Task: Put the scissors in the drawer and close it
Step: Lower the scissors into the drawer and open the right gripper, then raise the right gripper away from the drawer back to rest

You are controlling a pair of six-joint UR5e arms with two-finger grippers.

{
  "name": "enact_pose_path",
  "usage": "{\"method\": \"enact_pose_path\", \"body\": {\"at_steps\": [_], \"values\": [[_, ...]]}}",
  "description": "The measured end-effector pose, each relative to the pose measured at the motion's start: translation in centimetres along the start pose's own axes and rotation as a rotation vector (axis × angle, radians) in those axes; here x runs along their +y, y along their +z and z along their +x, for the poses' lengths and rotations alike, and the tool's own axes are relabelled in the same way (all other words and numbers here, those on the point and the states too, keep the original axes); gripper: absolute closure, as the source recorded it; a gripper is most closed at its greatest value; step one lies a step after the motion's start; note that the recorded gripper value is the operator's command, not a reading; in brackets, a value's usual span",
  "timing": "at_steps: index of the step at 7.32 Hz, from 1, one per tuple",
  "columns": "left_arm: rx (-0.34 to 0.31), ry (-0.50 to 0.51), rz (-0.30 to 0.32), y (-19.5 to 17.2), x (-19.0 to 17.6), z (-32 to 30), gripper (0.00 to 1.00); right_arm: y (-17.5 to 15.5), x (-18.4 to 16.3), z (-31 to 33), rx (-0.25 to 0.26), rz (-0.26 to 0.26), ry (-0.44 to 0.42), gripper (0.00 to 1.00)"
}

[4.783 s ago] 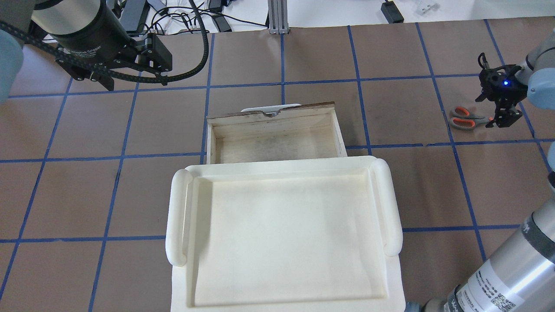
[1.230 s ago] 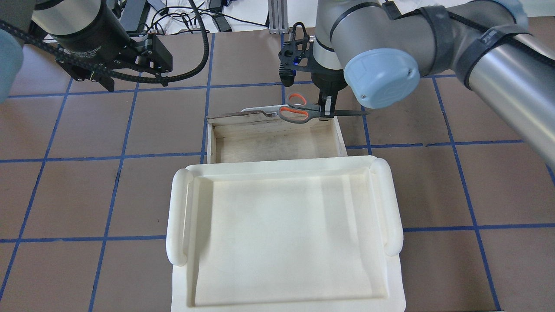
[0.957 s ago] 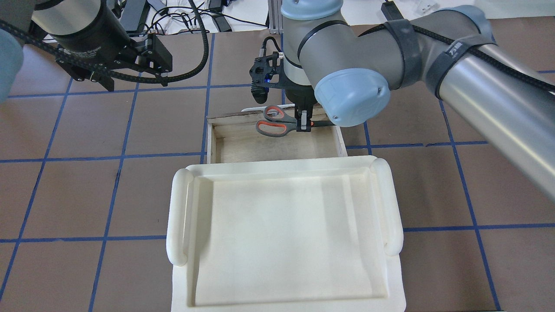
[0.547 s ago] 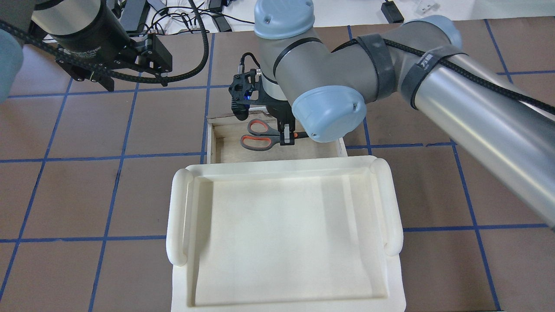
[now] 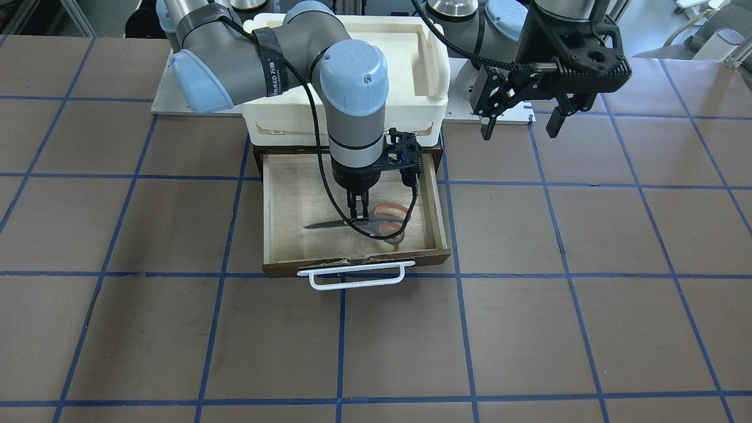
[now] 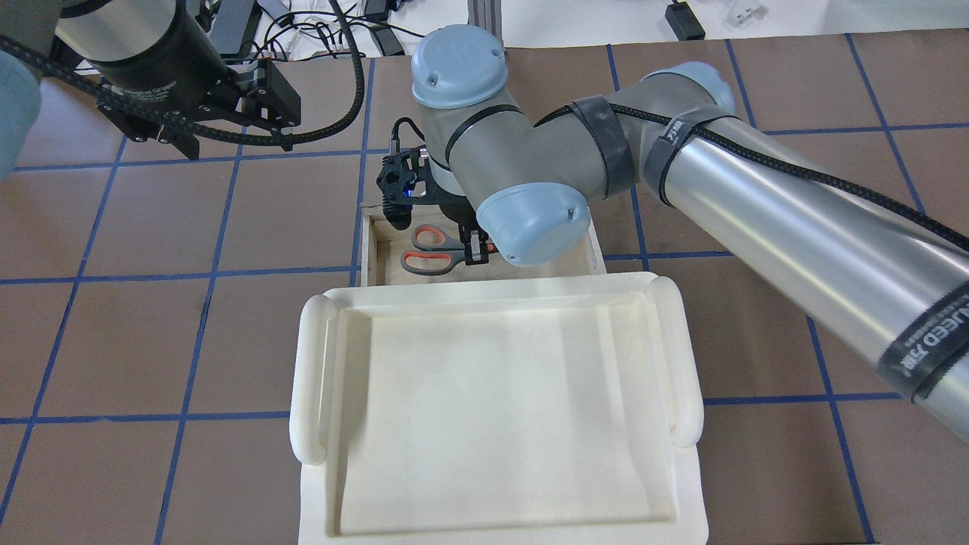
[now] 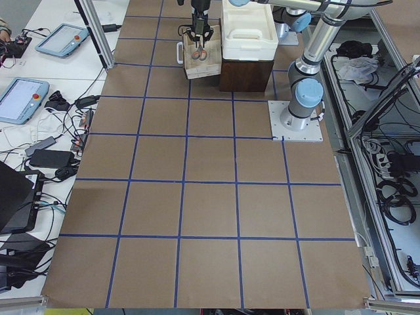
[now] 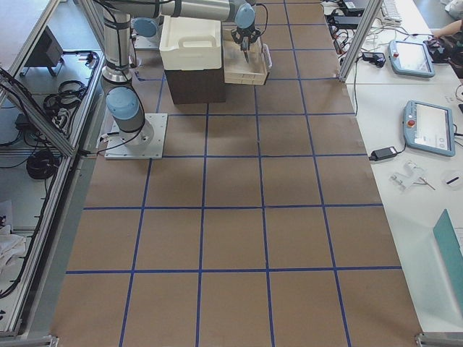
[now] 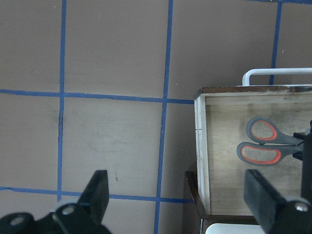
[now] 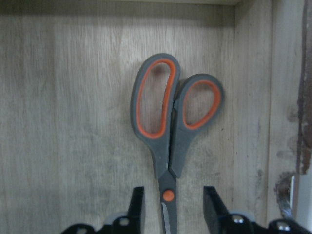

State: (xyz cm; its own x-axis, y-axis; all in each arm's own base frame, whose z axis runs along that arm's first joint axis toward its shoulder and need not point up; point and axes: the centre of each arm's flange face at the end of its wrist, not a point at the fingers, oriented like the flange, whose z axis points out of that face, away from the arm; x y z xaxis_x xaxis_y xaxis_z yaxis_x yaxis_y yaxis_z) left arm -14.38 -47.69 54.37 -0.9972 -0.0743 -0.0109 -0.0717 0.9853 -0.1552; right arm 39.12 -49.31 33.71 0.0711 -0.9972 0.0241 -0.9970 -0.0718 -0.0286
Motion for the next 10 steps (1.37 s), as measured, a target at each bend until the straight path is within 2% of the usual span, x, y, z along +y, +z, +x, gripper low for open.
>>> {"method": "enact_pose_path", "body": {"at_steps": [2,3,4,6,8,9,10], "values": [[0.0,0.0,0.0,0.0,0.0,0.0,0.0,-1.4,0.5,0.2,0.027,0.006,0.032,0.03],[0.0,0.0,0.0,0.0,0.0,0.0,0.0,-3.8,2.1,0.5,0.065,0.013,0.108,0.01],[0.0,0.0,0.0,0.0,0.0,0.0,0.0,-6.3,4.8,1.1,0.097,0.025,0.26,0.01],[0.001,-0.001,0.0,0.0,0.0,0.0,0.0,-8.8,12.0,3.3,0.108,0.044,0.683,0.0],[0.0,-0.002,0.0,0.0,0.0,0.0,0.0,-10.3,16.3,4.1,0.122,0.066,1.182,0.0],[0.0,-0.002,0.0,0.0,0.0,0.0,0.0,-10.8,18.0,4.0,0.114,0.063,1.346,0.0],[0.0,-0.001,0.0,0.0,0.0,0.0,0.0,-11.4,20.0,3.7,0.098,0.051,1.438,0.0]]}}
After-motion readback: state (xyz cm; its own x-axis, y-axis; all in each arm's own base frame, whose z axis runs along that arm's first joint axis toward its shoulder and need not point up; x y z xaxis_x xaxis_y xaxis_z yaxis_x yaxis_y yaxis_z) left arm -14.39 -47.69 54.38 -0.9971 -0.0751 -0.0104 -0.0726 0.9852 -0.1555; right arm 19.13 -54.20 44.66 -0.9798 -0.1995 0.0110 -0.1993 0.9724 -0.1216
